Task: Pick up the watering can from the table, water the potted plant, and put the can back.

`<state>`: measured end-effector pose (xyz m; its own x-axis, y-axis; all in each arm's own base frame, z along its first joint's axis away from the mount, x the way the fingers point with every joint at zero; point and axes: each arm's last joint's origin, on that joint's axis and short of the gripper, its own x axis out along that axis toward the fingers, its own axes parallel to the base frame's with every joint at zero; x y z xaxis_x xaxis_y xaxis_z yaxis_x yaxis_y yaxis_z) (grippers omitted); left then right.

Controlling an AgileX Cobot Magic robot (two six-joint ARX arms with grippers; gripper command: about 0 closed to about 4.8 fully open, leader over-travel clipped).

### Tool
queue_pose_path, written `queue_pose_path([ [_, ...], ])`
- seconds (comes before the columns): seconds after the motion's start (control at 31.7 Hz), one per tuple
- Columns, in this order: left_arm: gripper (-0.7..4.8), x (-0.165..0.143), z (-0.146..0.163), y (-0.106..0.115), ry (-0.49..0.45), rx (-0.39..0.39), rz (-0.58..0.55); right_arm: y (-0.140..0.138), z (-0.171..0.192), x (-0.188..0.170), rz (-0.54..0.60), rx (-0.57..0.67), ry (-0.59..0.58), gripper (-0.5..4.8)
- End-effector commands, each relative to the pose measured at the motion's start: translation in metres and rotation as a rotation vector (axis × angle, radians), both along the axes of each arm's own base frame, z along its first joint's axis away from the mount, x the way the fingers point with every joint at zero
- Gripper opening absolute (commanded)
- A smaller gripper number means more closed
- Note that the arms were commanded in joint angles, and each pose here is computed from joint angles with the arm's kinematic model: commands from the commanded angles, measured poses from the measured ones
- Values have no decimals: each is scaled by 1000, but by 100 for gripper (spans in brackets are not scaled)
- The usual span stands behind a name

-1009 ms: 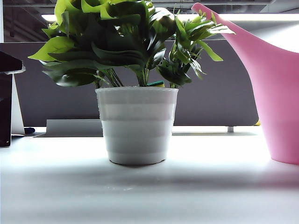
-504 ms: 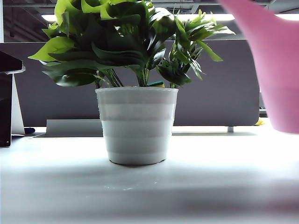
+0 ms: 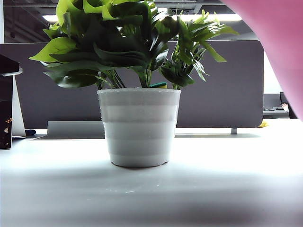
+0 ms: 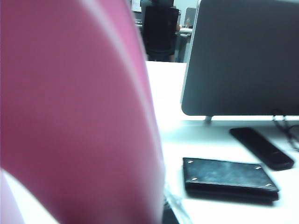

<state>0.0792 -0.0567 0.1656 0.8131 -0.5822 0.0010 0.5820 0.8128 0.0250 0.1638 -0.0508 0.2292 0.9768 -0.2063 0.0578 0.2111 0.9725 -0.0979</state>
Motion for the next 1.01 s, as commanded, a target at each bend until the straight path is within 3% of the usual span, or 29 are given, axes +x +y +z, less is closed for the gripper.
queue_pose_path([
  [0.03,-5,3,1,4,-5,-7,50,1,29,-4,-12,-60,-92,-6],
  [0.47,-5,9,1,14,-6,-6,169,0,77,-2,-38,-262,-71,-6],
  [1.01,-5,9,1,15,-5,-6,177,1,94,-4,-60,-400,-81,-6],
])
